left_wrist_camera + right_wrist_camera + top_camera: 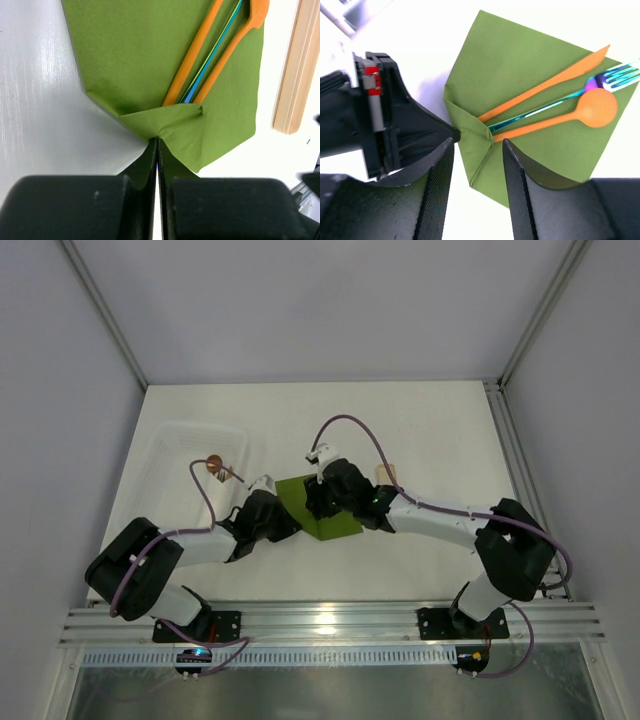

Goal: Place the utensils on the paper napkin and roll it up
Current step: Roll the napkin at the center of the board.

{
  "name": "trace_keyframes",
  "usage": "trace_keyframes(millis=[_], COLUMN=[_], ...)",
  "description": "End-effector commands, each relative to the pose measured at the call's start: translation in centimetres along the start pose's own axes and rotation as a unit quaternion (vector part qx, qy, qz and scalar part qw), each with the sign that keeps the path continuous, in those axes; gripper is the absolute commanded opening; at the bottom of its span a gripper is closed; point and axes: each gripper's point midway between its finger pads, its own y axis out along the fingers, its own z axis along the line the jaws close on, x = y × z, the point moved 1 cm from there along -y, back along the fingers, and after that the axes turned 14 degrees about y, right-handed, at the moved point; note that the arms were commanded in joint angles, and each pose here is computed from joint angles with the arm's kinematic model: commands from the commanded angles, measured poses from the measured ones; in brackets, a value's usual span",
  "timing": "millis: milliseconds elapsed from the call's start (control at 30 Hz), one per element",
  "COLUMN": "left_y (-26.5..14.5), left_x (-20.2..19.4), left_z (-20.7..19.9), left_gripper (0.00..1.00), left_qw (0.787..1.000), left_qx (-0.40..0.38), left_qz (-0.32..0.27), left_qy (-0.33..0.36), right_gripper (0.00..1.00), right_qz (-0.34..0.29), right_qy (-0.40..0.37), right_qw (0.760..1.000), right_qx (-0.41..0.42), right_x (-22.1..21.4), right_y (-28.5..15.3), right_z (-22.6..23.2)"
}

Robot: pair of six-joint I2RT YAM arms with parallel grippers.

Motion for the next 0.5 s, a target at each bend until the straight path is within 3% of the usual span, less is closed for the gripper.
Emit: trace_keyframes(millis=[0,33,100,133,167,300,467], left_y=[0.0,0.0,-0.1,-0.1,-0.1,-0.3,-0.5], left_x=[0.4,0.3,0.4,0.4,0.5,0.6,0.6], left_z=[0.2,0.2,0.1,0.1,-0.1,-0.1,-0.3], left_gripper=[0.0,0.0,0.0,0.0,0.0,0.0,0.0], left_qw=[1.0,1.0,1.0,1.0,1.0,1.0,1.0], left_qx=[0.007,0.007,0.006,0.006,0.003,0.003,0.001], left_qz=[-0.012,-0.011,-0.013,-0.011,-0.013,-0.014,-0.013], left_qy=[0.0,-0.001,-0.001,-0.002,-0.002,-0.003,-0.002], right_gripper=[0.48,0.48,0.32,0.21,0.04,0.03,0.04], right_qz=[-0.01,0.003,0.022,0.036,0.035,0.059,0.052], right_qy=[0.054,0.058,0.075,0.08,0.096,0.127,0.161], right_qw=[0.998,0.998,0.992,0.99,0.987,0.974,0.96], right_qx=[0.024,0.027,0.103,0.113,0.124,0.18,0.222], right_x=[0.4,-0.7,-1.2,-2.3,-2.6,-4.4,-3.7], right_y=[-1.9,-2.0,-2.1,-1.9,-1.4,-0.6,0.4], right_z=[0.4,0.1,2.3,2.4,2.7,3.5,3.5])
